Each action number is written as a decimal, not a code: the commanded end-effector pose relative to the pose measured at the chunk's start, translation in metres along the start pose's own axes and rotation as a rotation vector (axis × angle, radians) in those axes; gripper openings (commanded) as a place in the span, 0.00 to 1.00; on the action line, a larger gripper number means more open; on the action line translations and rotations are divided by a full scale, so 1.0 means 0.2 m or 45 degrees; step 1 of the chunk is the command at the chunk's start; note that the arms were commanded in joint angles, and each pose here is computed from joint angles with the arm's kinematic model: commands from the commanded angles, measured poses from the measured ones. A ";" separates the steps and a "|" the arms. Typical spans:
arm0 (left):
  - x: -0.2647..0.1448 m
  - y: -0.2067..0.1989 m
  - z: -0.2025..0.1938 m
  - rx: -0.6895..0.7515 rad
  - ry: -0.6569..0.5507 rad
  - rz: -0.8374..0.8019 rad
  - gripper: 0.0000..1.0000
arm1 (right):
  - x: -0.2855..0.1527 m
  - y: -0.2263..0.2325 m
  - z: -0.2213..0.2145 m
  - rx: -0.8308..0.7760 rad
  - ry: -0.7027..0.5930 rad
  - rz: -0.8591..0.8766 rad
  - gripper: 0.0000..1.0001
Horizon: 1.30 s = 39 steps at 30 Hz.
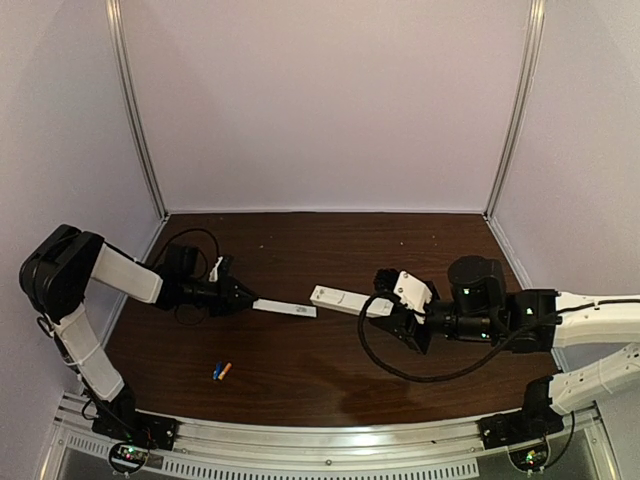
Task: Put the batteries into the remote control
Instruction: Place the battery cover at the center of the board, then pass from the right arm to the left
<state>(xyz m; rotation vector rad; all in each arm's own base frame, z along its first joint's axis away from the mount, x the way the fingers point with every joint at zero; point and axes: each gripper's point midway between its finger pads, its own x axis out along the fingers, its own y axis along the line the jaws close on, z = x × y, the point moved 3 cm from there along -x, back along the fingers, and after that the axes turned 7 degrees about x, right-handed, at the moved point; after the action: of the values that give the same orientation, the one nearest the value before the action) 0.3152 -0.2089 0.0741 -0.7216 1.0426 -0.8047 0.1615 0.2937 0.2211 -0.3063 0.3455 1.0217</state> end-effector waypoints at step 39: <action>-0.36 -1.36 -0.60 1.926 0.058 -0.485 0.75 | -0.06 0.27 0.32 -0.002 0.061 0.550 0.00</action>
<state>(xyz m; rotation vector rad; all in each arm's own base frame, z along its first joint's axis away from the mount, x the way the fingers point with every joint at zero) 0.1248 -0.2935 0.2947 0.3505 0.1232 -1.5987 0.1179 0.3322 0.2640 -0.2820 0.4912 1.4133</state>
